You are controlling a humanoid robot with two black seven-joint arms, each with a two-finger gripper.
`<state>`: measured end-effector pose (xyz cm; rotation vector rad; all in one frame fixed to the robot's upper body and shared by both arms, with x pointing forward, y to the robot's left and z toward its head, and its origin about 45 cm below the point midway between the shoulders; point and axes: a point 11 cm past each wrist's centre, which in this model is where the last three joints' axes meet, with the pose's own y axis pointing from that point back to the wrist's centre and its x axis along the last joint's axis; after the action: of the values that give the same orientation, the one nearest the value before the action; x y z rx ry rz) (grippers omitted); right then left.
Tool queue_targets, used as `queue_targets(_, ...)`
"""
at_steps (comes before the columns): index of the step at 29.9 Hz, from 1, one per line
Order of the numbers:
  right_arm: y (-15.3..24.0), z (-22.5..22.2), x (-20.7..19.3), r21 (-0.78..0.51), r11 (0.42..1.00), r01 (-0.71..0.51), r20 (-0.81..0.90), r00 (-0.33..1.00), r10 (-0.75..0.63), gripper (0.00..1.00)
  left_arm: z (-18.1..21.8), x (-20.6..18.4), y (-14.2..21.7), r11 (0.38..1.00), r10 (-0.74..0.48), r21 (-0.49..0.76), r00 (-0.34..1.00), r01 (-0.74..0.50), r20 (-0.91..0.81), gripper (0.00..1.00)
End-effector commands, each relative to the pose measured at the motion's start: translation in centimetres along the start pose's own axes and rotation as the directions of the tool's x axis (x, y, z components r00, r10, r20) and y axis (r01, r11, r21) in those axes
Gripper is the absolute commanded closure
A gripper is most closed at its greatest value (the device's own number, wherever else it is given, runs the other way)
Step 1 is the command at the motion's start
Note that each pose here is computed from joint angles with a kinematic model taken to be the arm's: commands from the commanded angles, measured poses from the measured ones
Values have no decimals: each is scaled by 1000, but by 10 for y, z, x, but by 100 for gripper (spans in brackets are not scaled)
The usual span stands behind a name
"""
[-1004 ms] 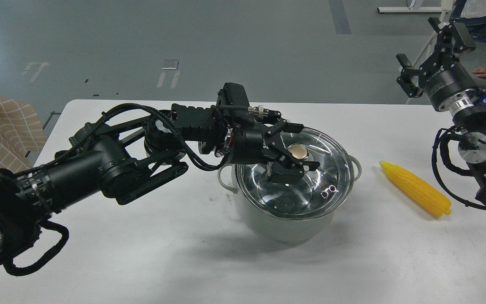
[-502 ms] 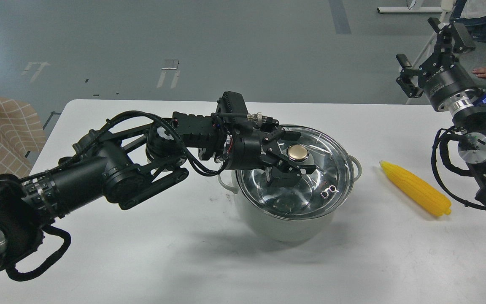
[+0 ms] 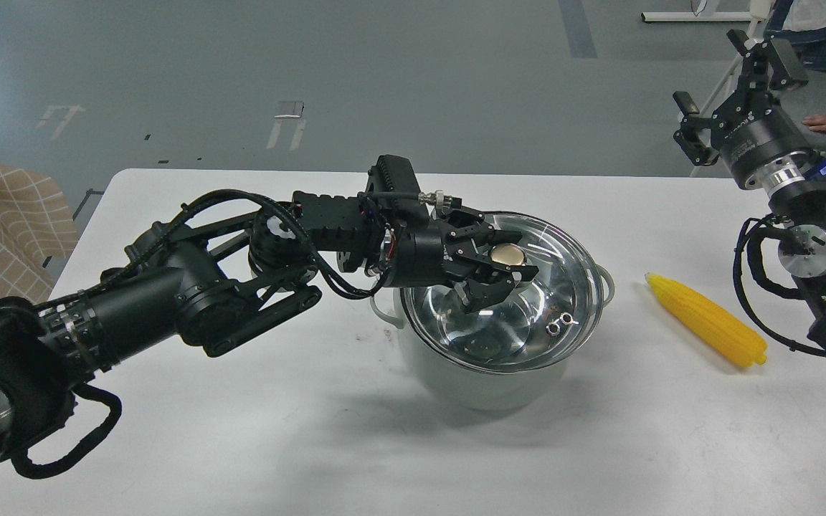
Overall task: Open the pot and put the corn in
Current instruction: 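Lift the glass lid off the pot with the left gripper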
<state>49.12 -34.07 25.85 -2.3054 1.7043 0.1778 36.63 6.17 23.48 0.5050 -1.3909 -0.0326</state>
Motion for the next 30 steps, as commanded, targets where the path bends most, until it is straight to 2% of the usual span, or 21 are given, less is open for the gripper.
queue_targets(1, 0, 0, 0, 1, 1000, -1, 0, 1000, 1, 0, 0, 4, 2, 1000, 14, 0, 1000, -14, 9, 97)
queue_targets(4, 1, -1, 2, 2, 1000, -3, -2, 1000, 3, 0, 0, 15, 2, 1000, 27, -3, 999, -27, 29, 97)
queue_targets(10, 2, -7, 6, 9, 1000, -10, -10, 1000, 11, 0, -5, 63, 9, 998, 58, -4, 988, -58, 143, 96)
queue_targets(14, 3, -9, 9, 11, 1000, -14, -14, 1000, 15, 0, -23, 89, 35, 997, 52, 51, 974, -64, 221, 96)
queue_targets(21, 2, -10, 9, 11, 1000, -14, -18, 1000, 14, 0, -53, 106, 107, 983, 65, 156, 978, -97, 197, 96)
queue_targets(25, 3, -9, 9, 9, 1000, -13, -16, 1000, 13, 0, -80, 99, 169, 953, 68, 281, 983, -114, 170, 94)
queue_targets(30, 2, -9, 9, 10, 1000, -13, -17, 1000, 13, 0, -96, 78, 217, 918, 55, 381, 987, -111, 154, 94)
